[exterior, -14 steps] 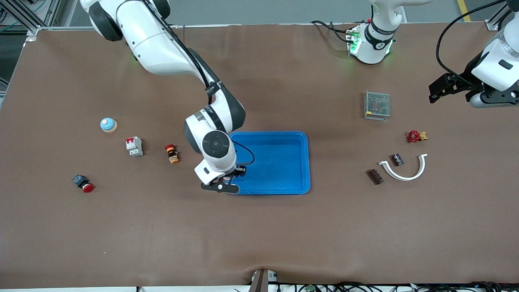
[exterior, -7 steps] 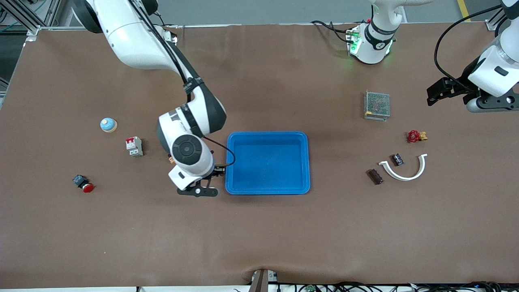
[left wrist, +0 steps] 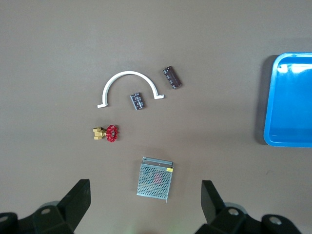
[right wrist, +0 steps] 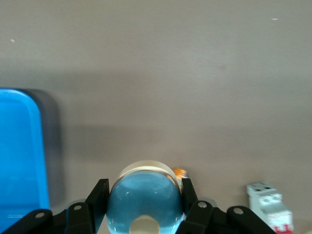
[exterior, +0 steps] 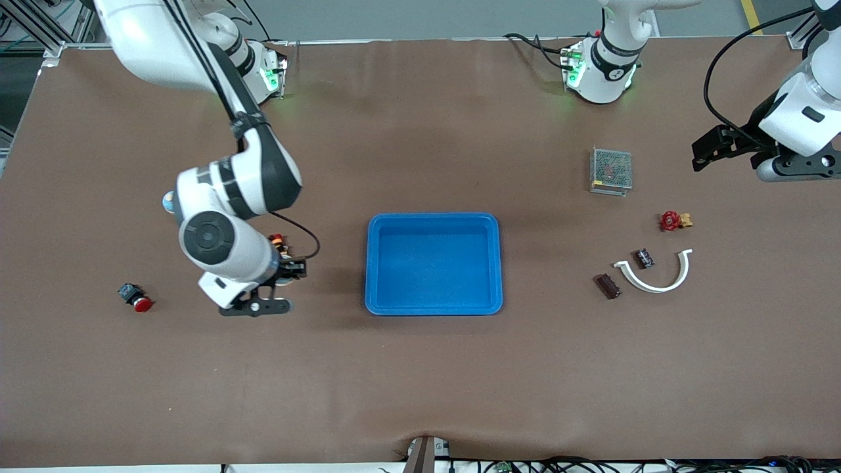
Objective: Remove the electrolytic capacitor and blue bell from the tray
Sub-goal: 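Carry the second bell toward the first bell with the right gripper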
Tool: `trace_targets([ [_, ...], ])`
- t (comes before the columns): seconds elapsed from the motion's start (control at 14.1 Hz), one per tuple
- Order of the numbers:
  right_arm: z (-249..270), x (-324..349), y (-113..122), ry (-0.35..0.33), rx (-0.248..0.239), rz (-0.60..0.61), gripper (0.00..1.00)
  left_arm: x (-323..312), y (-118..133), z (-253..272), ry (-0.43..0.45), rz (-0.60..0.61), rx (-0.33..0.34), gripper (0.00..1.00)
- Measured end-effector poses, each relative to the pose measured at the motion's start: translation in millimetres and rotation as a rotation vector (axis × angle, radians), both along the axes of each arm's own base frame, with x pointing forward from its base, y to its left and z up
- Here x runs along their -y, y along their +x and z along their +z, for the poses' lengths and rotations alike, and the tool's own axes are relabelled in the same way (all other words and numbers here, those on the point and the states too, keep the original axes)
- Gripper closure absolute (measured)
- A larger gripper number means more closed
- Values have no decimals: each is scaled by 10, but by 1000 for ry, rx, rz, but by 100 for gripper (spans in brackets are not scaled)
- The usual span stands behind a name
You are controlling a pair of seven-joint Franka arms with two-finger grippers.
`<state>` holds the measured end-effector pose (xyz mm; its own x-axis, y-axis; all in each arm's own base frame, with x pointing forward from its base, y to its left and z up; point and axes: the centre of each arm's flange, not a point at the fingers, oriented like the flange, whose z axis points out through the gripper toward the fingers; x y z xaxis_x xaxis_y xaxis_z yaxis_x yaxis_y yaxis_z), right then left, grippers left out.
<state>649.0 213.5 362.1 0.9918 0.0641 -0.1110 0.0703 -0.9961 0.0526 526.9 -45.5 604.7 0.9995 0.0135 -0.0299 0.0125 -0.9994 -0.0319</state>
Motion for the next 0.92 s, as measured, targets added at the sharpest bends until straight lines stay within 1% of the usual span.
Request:
trace_targets([
  [0.21, 177, 563, -122, 17, -4, 49, 35, 3, 1, 5, 0, -1, 2, 0],
  [0.64, 258, 1857, -331, 56, -15, 171, 35, 5, 2, 20, 0, -1, 5, 0],
  [0.78, 176, 2191, -412, 66, -3, 207, 35, 3, 2, 23, 0, 0, 6, 0],
  [0.92, -42, 2417, -552, 68, 33, 238, 35, 2, 1, 27, 0, 0, 7, 0],
])
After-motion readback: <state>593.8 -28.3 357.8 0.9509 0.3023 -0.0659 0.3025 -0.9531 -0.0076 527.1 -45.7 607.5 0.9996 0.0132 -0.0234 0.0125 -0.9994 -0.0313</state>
